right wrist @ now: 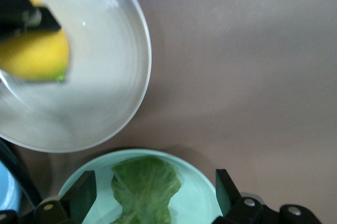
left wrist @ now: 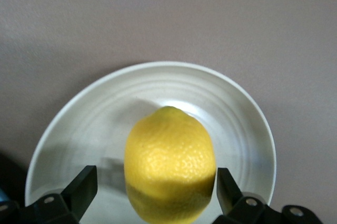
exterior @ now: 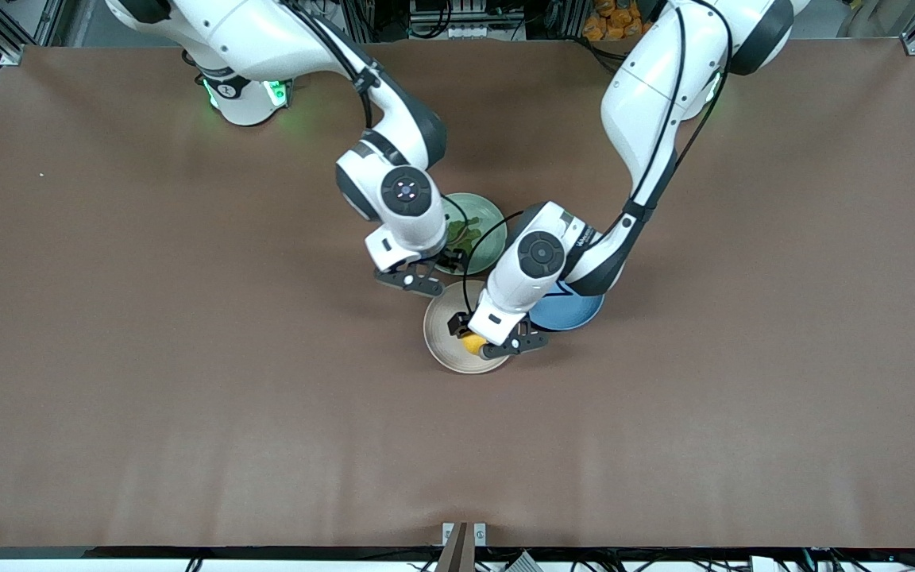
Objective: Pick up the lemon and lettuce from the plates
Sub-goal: 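Close the left gripper on the lemon while the right gripper grasps the lettuce, then lift the lemon with the left gripper while the right gripper lifts the lettuce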
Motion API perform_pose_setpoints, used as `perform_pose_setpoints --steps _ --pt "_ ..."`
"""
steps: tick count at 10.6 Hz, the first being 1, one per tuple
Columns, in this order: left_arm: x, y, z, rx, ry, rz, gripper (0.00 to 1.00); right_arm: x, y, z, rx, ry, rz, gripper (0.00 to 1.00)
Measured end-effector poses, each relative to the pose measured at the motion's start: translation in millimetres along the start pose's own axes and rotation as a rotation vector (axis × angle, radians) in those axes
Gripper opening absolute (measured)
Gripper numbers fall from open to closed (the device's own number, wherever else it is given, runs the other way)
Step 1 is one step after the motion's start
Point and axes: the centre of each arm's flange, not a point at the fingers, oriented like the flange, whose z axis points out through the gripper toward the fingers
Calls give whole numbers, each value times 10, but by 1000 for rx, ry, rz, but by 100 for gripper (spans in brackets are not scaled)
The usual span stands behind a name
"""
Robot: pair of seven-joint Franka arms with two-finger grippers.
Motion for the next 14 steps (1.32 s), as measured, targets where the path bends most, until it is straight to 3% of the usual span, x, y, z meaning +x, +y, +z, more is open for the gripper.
perform_pose_setpoints --steps 3,5,10,13,14 --pt "-5 -20 72 2 4 -3 96 -330 -115 374 -43 27 -5 100" --pt "2 -42 123 2 6 -5 68 -430 -154 542 -55 20 -11 100" --pt "75 1 40 -15 25 -8 66 -741 -286 648 -58 6 -25 100" --pt "264 57 -310 -43 57 -34 66 -865 -313 818 -80 13 -34 100" --pt "384 23 -478 -50 70 -48 66 -862 -308 851 -85 17 -40 94"
